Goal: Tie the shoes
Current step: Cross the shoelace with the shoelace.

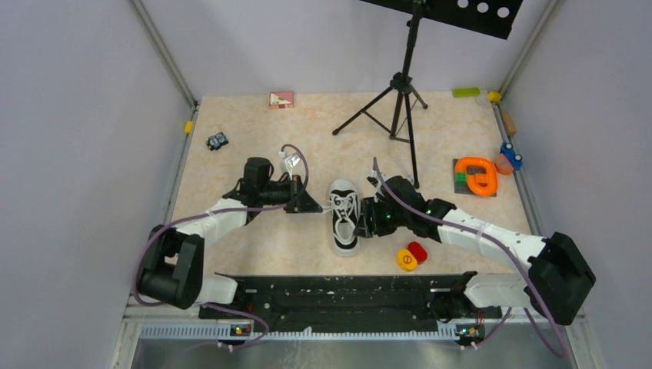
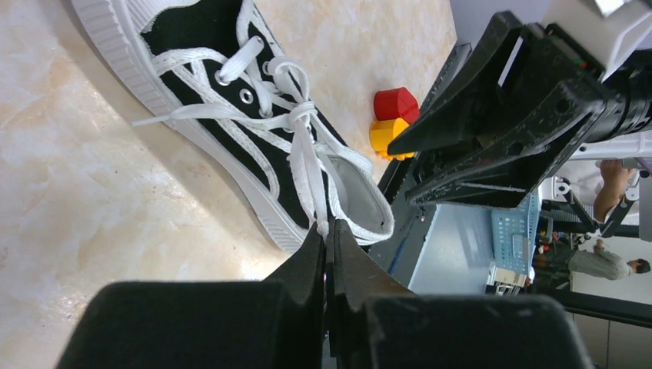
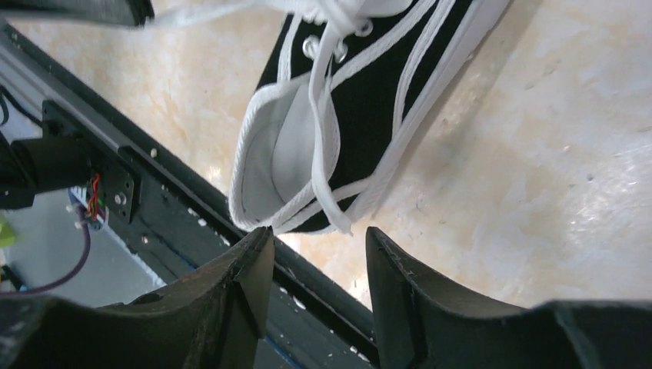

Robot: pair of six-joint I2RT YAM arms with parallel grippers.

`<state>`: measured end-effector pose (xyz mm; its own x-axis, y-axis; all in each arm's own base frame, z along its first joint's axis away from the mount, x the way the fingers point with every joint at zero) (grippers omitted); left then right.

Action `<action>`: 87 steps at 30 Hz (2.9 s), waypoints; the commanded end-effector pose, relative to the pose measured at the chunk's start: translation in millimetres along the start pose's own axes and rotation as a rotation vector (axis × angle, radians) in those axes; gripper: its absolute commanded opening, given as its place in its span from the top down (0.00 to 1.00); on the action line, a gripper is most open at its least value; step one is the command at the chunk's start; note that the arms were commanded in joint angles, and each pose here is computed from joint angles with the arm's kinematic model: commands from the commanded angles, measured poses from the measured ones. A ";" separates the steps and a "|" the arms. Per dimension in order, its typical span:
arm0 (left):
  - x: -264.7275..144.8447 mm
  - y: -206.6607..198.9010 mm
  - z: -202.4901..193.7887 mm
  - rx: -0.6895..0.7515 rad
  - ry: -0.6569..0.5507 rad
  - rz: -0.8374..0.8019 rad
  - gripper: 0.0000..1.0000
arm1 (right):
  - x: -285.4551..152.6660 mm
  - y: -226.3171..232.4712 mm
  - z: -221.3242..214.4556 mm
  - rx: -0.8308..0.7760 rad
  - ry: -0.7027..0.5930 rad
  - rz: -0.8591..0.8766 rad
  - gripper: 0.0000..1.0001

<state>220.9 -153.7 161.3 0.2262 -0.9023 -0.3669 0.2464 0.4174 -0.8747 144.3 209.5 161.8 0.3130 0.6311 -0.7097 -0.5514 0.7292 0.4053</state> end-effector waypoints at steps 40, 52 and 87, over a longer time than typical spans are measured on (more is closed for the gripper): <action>-7.6 -1.7 42.9 -0.207 -0.267 0.247 0.09 | 33.5 -24.3 107.4 0.143 -0.275 -0.147 0.53; 6.4 18.3 16.6 -0.328 -0.192 0.103 0.16 | 29.3 -24.8 105.7 0.126 -0.270 -0.159 0.53; 36.3 -17.2 -9.4 -0.270 0.076 0.015 1.00 | 56.6 -34.1 109.9 0.161 -0.210 -0.155 0.60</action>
<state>225.5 -186.4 143.3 0.1783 -0.8928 -0.4137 -0.0888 0.4042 -0.9104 254.2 242.3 161.7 0.5301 0.5097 -0.6776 -0.3459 0.8596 0.3760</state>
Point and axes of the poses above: each gripper's point midway between its finger pads, its own x axis out along the fingers, its own y axis along the line the jaws close on, z = x × y, the point moved 9 cm from there along -x, back along the fingers, and after that the axes turned 11 degrees about -x, right-handed, at the moved point
